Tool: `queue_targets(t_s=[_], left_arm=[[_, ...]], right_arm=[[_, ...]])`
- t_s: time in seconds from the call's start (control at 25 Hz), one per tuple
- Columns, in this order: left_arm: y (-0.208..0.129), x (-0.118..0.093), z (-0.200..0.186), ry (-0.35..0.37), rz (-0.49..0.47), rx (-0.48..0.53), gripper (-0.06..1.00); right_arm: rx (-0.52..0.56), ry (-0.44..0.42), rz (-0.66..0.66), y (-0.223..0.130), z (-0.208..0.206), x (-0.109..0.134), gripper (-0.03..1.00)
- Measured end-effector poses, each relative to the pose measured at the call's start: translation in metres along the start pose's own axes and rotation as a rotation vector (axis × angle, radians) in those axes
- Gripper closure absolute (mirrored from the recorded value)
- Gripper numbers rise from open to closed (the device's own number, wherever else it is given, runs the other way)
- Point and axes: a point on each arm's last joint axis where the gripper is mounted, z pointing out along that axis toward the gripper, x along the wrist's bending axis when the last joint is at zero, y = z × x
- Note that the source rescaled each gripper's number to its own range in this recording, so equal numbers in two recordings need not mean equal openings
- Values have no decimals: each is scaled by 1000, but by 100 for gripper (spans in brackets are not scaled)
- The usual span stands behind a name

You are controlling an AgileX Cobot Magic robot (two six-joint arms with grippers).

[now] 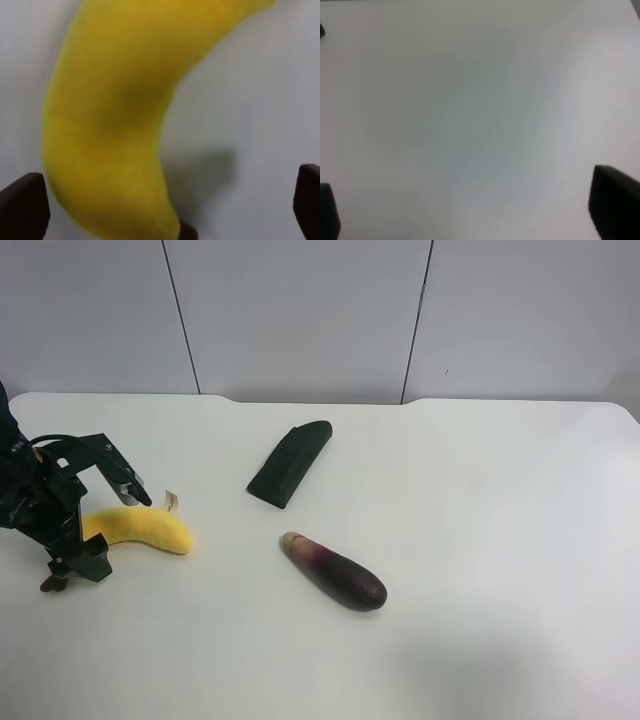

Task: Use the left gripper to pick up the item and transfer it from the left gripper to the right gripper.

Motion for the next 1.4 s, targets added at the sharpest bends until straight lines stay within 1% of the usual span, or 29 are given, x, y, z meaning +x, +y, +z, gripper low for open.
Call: queue_targets(t_s=[0.32, 0.56, 0.64, 0.68, 0.72, 0.8, 1.04, 1.08, 1.24, 1.32, 1.4], left_arm=[[3, 4, 19, 22, 23, -19, -6], [1, 2, 31, 2, 42, 13, -6], [1, 2, 32, 2, 47, 15, -3], [1, 2, 32, 3, 51, 16, 0], [0, 2, 32, 2, 54, 19, 6], [0, 2, 32, 4, 63, 23, 22], [0, 2, 33, 2, 67, 27, 87], [-1, 2, 33, -1, 67, 30, 93], [-3, 1, 31, -18, 69, 52, 94], [-3, -1, 25, -30, 44, 57, 94], [0, -2, 15, -29, -1, 25, 94]], right_arm=[[0, 0, 0, 0, 0, 0, -3], [0, 0, 0, 0, 0, 0, -3], [0, 0, 0, 0, 0, 0, -3], [0, 0, 0, 0, 0, 0, -3], [0, 0, 0, 0, 0, 0, -3], [0, 0, 0, 0, 0, 0, -3], [0, 0, 0, 0, 0, 0, -3], [0, 0, 0, 0, 0, 0, -3], [0, 0, 0, 0, 0, 0, -3], [0, 0, 0, 0, 0, 0, -3], [0, 0, 0, 0, 0, 0, -3]])
